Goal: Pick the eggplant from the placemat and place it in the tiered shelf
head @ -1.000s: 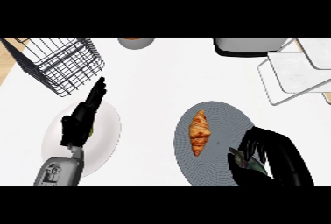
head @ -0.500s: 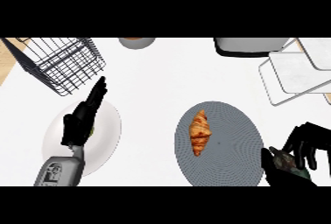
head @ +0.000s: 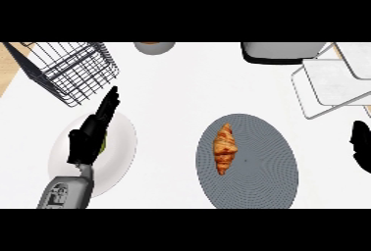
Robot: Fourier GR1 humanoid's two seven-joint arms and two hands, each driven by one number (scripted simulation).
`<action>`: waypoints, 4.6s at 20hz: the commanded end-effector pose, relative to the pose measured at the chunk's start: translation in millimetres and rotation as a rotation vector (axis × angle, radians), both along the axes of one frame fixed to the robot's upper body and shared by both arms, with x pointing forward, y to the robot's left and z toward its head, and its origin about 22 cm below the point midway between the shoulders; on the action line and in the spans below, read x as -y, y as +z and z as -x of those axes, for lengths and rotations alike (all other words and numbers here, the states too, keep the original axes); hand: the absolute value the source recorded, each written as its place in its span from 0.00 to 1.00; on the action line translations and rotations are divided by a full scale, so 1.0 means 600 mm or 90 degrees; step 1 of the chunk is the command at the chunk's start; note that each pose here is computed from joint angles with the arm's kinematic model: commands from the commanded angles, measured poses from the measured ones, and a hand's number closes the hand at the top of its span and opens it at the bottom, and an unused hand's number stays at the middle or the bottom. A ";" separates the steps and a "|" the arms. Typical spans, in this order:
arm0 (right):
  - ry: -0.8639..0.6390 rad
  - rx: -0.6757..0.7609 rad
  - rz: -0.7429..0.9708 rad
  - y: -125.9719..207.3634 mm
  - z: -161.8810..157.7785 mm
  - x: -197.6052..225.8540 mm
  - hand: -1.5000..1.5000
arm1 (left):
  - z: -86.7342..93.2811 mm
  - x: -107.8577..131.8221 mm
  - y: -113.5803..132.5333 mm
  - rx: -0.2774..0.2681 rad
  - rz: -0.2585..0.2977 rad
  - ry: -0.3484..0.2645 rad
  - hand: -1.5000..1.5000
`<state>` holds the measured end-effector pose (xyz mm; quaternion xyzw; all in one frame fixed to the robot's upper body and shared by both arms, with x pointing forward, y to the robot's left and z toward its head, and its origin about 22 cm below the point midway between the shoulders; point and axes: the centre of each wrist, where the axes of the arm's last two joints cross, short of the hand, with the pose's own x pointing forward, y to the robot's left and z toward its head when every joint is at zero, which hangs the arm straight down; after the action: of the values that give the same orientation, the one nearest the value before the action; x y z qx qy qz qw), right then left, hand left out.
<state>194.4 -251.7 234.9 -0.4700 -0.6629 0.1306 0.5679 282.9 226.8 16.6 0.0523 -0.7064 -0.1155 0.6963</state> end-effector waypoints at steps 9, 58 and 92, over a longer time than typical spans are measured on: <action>-0.086 0.062 0.021 0.105 -0.062 0.041 1.00 | 0.005 0.039 0.011 0.009 0.006 -0.006 0.50; -0.258 0.167 0.063 0.009 -0.296 0.325 0.00 | 0.006 0.005 -0.003 -0.009 -0.002 -0.010 0.50; -0.304 0.336 -0.346 0.183 -0.102 0.497 0.00 | 0.003 -0.024 -0.023 0.000 0.001 0.004 0.50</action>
<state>288.8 -524.7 336.6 -0.4598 -0.6923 -0.2850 0.4775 279.6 229.3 12.3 0.0523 -0.7061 -0.1138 0.6969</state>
